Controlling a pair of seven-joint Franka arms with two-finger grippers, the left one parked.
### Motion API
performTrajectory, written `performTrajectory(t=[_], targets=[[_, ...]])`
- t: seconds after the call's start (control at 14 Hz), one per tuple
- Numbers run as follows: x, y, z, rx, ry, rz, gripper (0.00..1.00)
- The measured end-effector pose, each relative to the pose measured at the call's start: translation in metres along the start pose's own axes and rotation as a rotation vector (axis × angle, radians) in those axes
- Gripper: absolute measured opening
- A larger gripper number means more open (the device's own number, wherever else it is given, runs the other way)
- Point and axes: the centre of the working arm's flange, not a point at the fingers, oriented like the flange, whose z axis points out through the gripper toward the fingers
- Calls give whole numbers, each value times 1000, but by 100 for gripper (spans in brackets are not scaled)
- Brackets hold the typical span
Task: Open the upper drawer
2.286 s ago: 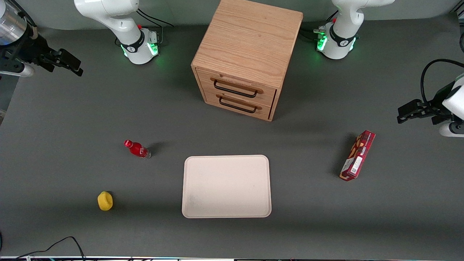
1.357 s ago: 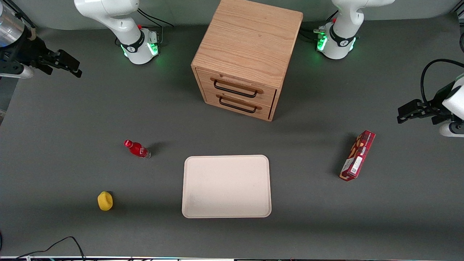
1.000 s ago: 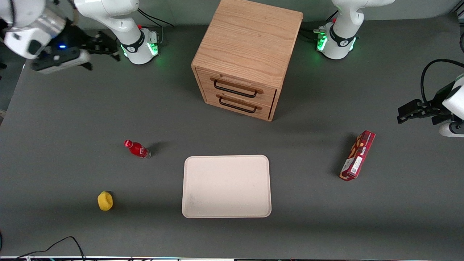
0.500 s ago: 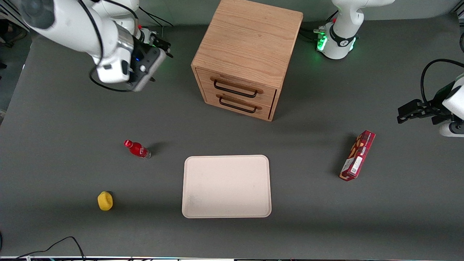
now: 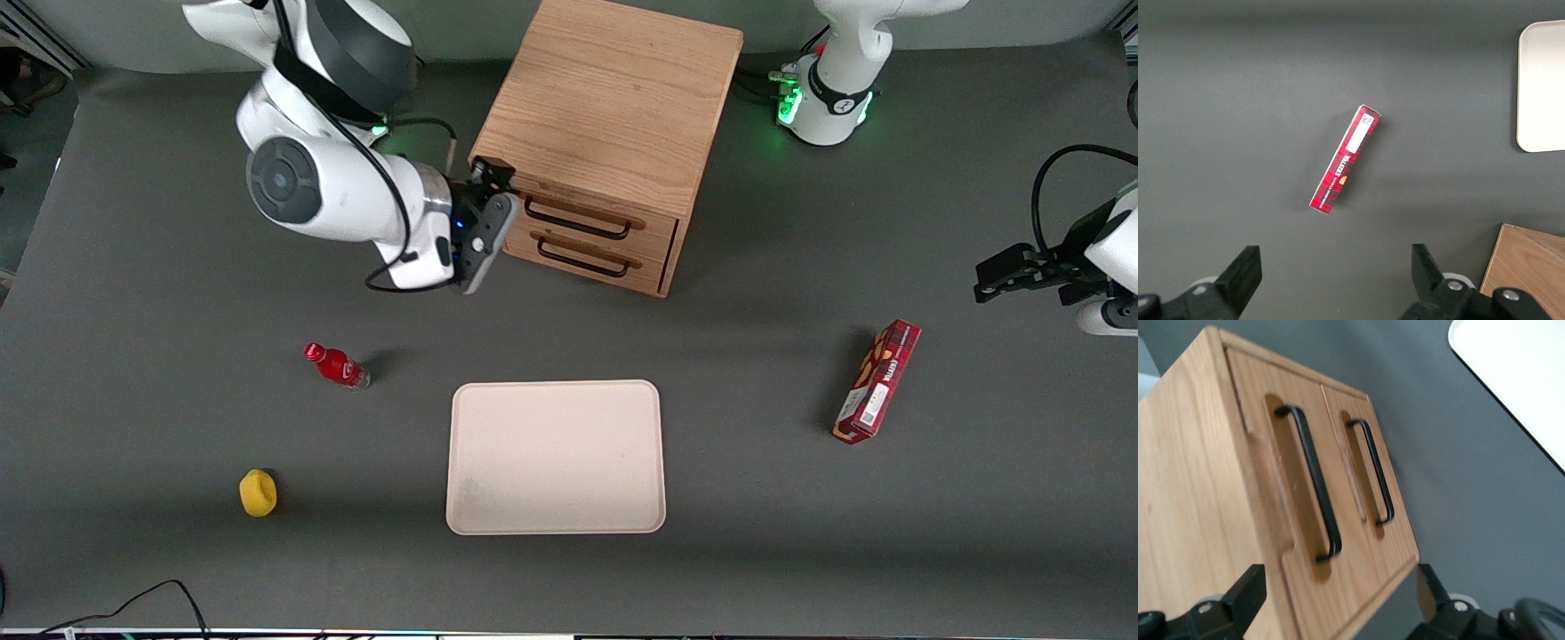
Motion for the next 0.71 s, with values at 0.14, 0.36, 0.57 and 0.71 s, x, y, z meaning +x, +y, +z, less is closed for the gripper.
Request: performTrajectory(t=[0.14, 0.36, 0.57, 0.71], targets=[[13, 9, 19, -4, 16, -8, 100], [28, 11, 53, -38, -1, -50, 100], [34, 7, 70, -27, -13, -68, 100], [35, 2, 75, -24, -19, -77, 100]])
